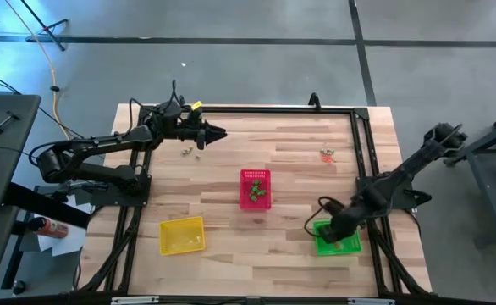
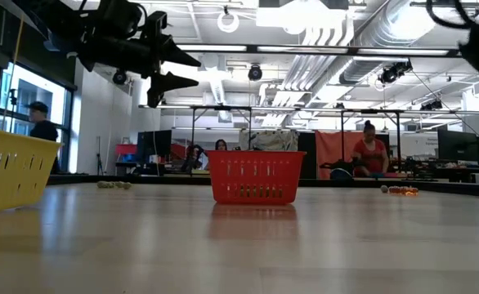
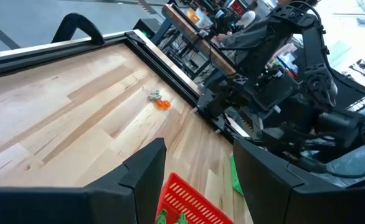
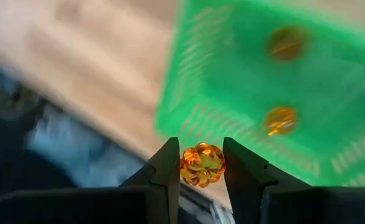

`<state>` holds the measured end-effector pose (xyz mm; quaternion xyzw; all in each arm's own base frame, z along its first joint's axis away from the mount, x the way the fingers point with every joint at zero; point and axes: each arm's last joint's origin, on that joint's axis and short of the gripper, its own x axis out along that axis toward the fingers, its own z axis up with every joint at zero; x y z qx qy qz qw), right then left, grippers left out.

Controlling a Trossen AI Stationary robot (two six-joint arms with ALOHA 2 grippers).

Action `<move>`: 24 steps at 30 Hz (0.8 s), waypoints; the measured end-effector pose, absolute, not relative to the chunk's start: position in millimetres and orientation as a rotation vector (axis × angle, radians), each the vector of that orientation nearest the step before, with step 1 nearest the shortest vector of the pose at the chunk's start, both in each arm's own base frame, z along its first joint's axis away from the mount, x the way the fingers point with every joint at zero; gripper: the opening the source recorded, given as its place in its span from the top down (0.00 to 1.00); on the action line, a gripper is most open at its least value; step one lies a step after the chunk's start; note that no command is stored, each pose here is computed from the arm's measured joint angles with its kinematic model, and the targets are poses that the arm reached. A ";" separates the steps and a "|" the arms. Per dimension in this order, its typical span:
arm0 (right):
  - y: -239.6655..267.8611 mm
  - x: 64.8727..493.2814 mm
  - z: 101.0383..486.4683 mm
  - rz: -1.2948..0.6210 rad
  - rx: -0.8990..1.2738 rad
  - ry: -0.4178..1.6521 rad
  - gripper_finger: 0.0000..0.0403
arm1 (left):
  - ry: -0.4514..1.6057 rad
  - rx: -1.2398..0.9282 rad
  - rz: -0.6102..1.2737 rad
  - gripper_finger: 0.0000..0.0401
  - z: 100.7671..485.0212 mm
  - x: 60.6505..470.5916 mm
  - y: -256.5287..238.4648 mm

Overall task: Sort Halloween decoration
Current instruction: Put the orange pumpkin toy into the green bin

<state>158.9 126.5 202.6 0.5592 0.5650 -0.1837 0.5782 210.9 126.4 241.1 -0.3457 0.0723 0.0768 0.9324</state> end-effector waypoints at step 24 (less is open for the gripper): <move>129.2 159.3 174.0 -0.802 1.332 1.445 0.69 | 0.148 -0.726 0.157 0.56 241.0 211.0 126.2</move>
